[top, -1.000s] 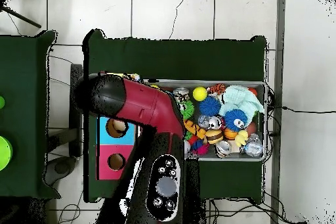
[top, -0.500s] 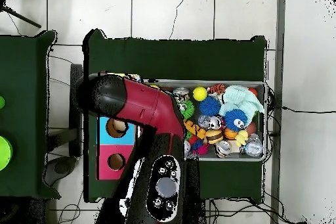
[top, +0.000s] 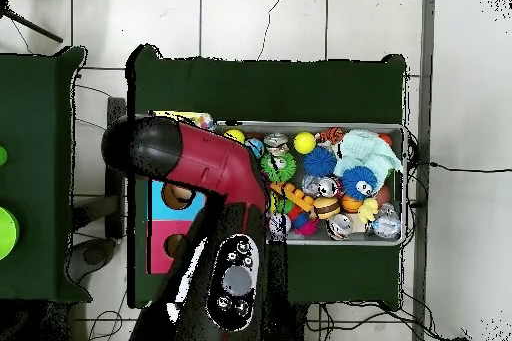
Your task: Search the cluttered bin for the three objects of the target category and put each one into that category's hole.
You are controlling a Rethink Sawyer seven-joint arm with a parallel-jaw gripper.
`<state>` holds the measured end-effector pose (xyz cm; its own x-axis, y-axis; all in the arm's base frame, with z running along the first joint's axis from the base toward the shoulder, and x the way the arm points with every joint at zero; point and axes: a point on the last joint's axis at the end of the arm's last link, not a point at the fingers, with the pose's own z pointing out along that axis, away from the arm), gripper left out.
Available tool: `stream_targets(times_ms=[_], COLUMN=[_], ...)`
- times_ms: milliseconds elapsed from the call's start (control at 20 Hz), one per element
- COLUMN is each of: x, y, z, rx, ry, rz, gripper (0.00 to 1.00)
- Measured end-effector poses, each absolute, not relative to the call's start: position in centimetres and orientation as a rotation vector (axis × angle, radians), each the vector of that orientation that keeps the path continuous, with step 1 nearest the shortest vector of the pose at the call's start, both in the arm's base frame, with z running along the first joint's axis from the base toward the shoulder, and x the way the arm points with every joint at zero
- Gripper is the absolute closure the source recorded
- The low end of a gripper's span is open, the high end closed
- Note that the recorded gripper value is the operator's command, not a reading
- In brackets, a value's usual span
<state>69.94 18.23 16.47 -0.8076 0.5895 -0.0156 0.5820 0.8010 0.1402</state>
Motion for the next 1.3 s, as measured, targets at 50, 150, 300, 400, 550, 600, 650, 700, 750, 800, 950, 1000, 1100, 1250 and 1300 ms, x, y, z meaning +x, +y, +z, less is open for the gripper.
stream_targets(times_ms=[50,150,300,400,550,600,650,700,750,800,950,1000,1100,1250,1300], x=[69.6,69.4,68.9,68.7,68.5,68.5,68.5,68.6,68.8,69.0,69.8,70.2,70.9,71.6,71.6], y=[19.1,19.5,20.4,20.6,20.7,20.6,20.4,20.2,19.9,19.5,18.2,17.5,16.2,14.6,14.4], z=[16.0,15.7,14.7,14.2,13.3,12.8,12.4,12.1,11.7,11.3,10.4,10.1,9.4,8.4,8.2], rx=[0.98,0.999,1.065,1.096,1.126,1.136,1.139,1.141,1.143,1.146,1.157,1.166,1.181,1.201,1.203], ry=[2.927,2.925,2.921,2.918,2.915,2.908,2.9,2.893,2.879,2.861,2.813,2.79,2.752,2.705,2.698], rz=[0.195,0.191,0.184,0.179,0.167,0.161,0.156,0.152,0.148,0.144,0.14,0.143,0.145,0.144,0.141], gripper=[1.0,1.0,1.0,1.0,1.0,1.0,1.0,1.0,1.0,1.0,1.0,1.0,1.0,1.0,1.0])
